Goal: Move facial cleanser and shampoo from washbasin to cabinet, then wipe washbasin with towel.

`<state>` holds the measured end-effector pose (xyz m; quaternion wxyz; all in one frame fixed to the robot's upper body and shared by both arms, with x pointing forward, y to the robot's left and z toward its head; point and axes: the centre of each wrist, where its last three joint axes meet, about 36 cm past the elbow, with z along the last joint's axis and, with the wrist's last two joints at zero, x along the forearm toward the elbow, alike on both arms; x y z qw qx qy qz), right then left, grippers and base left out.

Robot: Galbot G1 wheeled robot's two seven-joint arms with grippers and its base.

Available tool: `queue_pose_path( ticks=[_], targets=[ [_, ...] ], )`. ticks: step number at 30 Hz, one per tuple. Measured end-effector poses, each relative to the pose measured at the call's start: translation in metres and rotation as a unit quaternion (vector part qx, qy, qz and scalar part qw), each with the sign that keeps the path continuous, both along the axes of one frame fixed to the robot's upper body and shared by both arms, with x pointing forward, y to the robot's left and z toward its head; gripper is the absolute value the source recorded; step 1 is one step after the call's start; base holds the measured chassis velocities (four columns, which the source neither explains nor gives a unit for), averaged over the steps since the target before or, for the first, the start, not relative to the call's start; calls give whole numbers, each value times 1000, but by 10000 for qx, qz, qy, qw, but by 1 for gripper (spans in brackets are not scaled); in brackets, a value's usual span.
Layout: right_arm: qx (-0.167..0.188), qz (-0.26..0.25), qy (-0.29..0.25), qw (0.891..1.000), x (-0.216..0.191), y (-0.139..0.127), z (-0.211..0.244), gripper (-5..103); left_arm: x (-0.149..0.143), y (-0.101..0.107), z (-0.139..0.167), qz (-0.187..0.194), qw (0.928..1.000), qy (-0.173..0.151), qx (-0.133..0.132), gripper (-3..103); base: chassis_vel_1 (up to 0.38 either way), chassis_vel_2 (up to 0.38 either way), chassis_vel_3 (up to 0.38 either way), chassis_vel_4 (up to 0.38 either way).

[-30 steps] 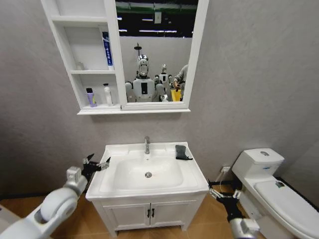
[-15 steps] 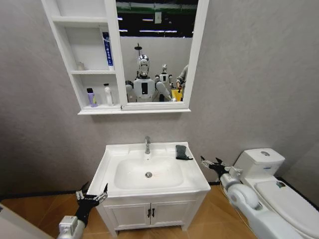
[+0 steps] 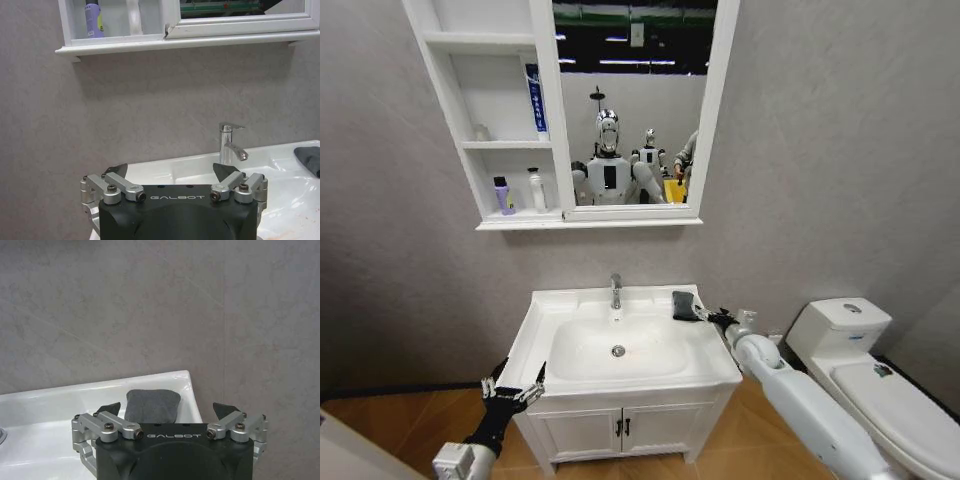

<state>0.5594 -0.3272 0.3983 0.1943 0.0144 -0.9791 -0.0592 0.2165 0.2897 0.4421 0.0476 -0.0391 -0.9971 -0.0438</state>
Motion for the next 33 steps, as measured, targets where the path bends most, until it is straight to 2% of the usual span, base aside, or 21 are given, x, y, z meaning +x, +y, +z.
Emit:
queue_pose_path(
  ticks=[12, 20, 22, 23, 25, 26, 29, 30, 32, 33],
  targets=[
    [-229, 139, 378, 9989, 35, 8, -41, 100, 0, 3, 3, 62, 10000, -23, 17, 97, 0, 0, 0, 0],
    [-248, 268, 464, 9983, 48, 28, -63, 101, -2, 4, 4, 104, 9999, -36, 7, 97, 0, 0, 0, 0],
    [-275, 356, 415, 9981, 54, 42, -69, 89, -3, 4, 4, 120, 9999, -46, 7, 96, 0, 0, 0, 0],
    [-275, 356, 415, 9981, 54, 42, -69, 89, -3, 4, 4, 120, 9999, -46, 7, 96, 0, 0, 0, 0],
    [-305, 367, 387, 9981, 57, 47, -70, 78, -3, 5, 3, 117, 9999, -36, 11, 96, 0, 0, 0, 0],
    [-305, 367, 387, 9981, 57, 47, -70, 78, -3, 5, 3, 117, 9999, -36, 11, 96, 0, 0, 0, 0],
    [-539, 403, 316, 9972, 61, 48, -72, 61, -3, 5, 0, 110, 9999, -15, -2, 96, 0, 0, 0, 0],
    [-539, 403, 316, 9972, 61, 48, -72, 61, -3, 5, 0, 110, 9999, -15, -2, 96, 0, 0, 0, 0],
    [-617, 389, 315, 9968, 62, 47, -72, 51, -3, 4, -1, 115, 9999, -1, -19, 96, 0, 0, 0, 0],
    [-617, 389, 315, 9968, 62, 47, -72, 51, -3, 4, -1, 115, 9999, -1, -19, 96, 0, 0, 0, 0]
  ],
)
